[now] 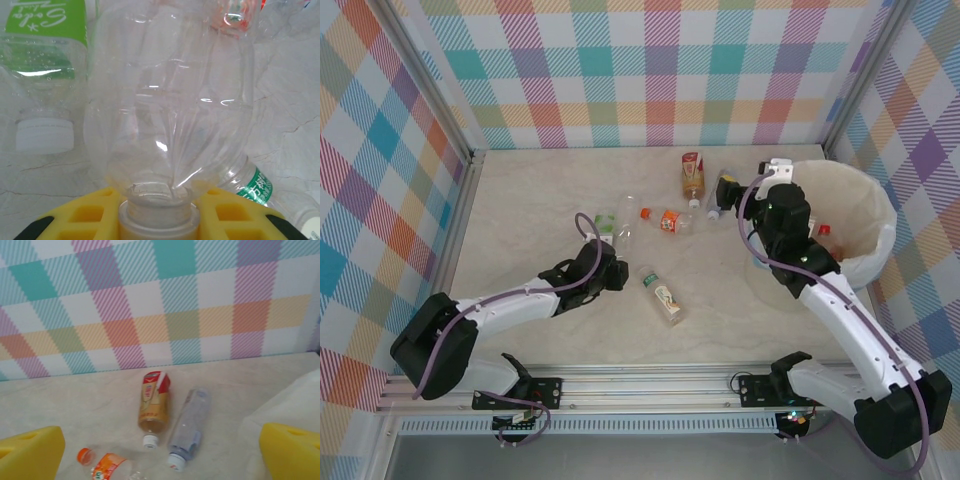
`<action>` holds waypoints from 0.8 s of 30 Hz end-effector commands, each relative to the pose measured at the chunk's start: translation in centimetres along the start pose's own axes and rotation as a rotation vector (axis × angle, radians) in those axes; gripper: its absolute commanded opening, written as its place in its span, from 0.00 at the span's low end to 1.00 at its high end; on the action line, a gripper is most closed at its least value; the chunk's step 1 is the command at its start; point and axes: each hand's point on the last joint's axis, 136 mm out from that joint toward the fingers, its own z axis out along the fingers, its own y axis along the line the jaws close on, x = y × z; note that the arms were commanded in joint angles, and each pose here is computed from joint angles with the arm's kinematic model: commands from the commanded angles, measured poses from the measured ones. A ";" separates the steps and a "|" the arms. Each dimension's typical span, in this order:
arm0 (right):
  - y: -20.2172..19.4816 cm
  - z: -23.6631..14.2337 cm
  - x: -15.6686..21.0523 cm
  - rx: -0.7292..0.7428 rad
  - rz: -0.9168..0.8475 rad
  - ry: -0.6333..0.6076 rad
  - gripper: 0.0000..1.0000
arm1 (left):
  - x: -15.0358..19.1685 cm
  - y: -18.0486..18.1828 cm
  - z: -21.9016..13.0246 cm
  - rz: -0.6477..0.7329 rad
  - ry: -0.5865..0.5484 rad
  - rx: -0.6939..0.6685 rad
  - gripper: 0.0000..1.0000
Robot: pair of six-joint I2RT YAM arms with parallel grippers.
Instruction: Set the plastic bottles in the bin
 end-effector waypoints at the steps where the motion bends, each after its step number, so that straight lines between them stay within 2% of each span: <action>1: -3.7 -0.4 3.2 0.163 -0.042 0.124 1.00 | -0.8 -0.2 -0.9 -0.012 -0.040 0.002 0.00; 9: -9.3 -1.6 2.2 0.321 -0.052 0.125 1.00 | -1.5 -0.5 -1.9 -0.022 -0.071 0.025 0.00; 18: -13.4 -1.3 0.9 0.457 -0.104 0.175 1.00 | -2.8 -1.3 -3.0 -0.031 -0.102 0.081 0.00; 24: -13.4 -0.4 -0.7 0.427 -0.113 0.189 1.00 | -3.3 -1.7 -3.7 -0.032 -0.115 0.111 0.00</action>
